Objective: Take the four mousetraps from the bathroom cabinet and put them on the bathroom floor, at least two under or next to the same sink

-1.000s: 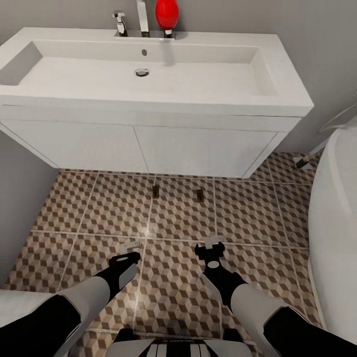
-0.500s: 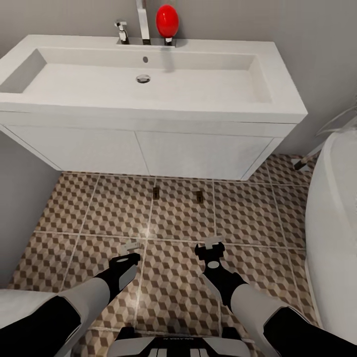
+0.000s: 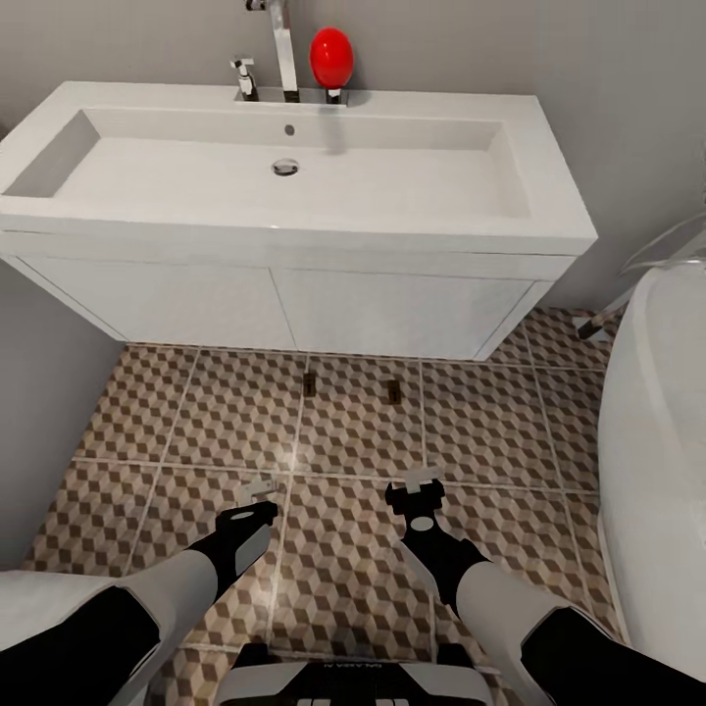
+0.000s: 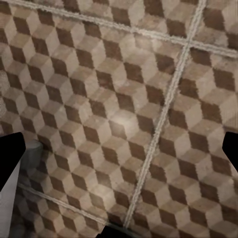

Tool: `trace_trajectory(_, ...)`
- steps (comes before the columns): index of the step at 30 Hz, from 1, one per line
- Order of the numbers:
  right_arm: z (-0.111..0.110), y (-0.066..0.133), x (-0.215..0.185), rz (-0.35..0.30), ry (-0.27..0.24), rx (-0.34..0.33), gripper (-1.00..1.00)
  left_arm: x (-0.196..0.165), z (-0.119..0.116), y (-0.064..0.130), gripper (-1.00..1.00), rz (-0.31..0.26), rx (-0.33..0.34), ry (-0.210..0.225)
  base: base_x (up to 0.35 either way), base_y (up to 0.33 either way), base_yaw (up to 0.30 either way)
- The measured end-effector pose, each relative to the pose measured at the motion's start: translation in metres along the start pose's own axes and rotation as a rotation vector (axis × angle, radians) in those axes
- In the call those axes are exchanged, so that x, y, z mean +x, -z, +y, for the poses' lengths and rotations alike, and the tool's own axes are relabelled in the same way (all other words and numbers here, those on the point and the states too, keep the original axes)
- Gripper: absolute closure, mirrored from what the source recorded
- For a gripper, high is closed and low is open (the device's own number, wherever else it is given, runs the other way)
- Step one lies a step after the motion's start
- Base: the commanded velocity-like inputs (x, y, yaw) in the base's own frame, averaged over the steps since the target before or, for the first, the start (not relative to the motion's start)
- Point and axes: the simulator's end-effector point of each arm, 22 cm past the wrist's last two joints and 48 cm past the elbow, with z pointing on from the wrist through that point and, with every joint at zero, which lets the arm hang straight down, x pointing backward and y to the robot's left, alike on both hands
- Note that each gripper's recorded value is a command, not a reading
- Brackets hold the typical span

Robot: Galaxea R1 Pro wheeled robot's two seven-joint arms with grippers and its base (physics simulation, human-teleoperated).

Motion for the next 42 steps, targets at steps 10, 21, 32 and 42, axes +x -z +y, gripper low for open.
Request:
trace_trajectory(10, -0.003, 0.014, -0.008, 0.000, 0.000, 0.000, -1.00, -0.003, 0.004, 0.015, -1.00, 0.001, -0.001, 0.000, 0.000, 0.000, 0.000)
trace_trajectory(21, -0.006, 0.029, -0.017, -0.008, -0.004, 0.000, -1.00, -0.007, 0.009, 0.031, -1.00, 0.002, -0.002, -0.001, 0.000, 0.000, 0.000)
trace_trajectory(32, -0.006, 0.049, -0.018, -0.057, -0.033, -0.003, -1.00, -0.007, 0.014, 0.047, -1.00, 0.007, -0.002, -0.002, 0.000, 0.000, 0.000)
trace_trajectory(42, -0.009, 0.065, -0.009, -0.042, -0.030, 0.000, -1.00, 0.010, 0.020, 0.060, -1.00, 0.029, -0.004, -0.009, 0.000, 0.000, 0.000)
